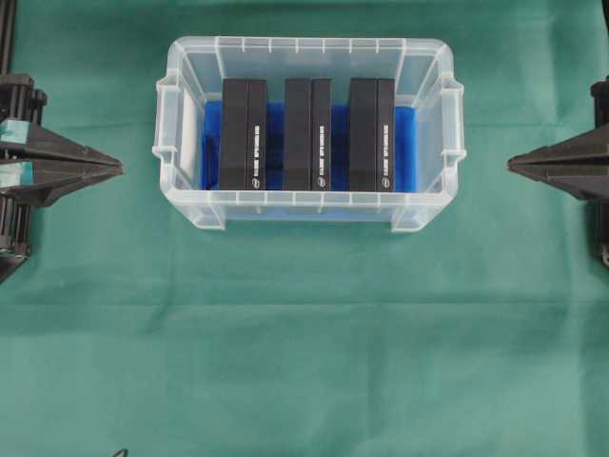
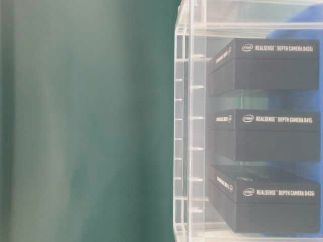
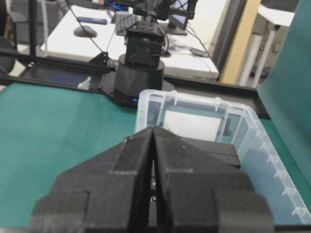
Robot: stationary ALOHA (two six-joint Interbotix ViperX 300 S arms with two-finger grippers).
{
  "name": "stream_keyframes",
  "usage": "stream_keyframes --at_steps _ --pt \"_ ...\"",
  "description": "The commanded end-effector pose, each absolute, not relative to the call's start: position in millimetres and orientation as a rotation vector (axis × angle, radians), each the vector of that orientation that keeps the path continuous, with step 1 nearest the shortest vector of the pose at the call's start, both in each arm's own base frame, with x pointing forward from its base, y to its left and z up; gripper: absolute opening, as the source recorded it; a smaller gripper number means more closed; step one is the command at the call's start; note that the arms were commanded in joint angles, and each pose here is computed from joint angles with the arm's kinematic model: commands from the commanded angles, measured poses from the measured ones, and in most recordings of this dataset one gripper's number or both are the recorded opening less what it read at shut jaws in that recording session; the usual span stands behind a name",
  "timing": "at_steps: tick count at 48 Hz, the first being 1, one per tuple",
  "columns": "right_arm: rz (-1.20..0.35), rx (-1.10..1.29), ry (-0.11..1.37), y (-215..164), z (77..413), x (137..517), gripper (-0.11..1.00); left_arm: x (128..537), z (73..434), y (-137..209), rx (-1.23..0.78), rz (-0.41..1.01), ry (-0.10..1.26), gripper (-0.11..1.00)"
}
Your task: Take the box out of the case with the left arm.
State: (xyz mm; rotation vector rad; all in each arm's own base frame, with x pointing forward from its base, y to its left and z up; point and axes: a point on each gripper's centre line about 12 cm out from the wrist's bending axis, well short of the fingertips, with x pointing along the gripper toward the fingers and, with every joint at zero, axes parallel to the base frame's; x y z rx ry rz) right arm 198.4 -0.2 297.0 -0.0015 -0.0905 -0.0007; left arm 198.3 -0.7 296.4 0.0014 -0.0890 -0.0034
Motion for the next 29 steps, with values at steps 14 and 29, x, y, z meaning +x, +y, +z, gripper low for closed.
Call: stream_keyframes --at_steps 14,29 --pt "-0.004 -0.001 0.055 -1 298 212 0.03 205 303 -1 0.03 -0.008 -0.014 0.02" --pt "-0.005 0.002 0.014 -1 353 211 0.03 208 339 -6 0.022 -0.029 -0.037 0.02"
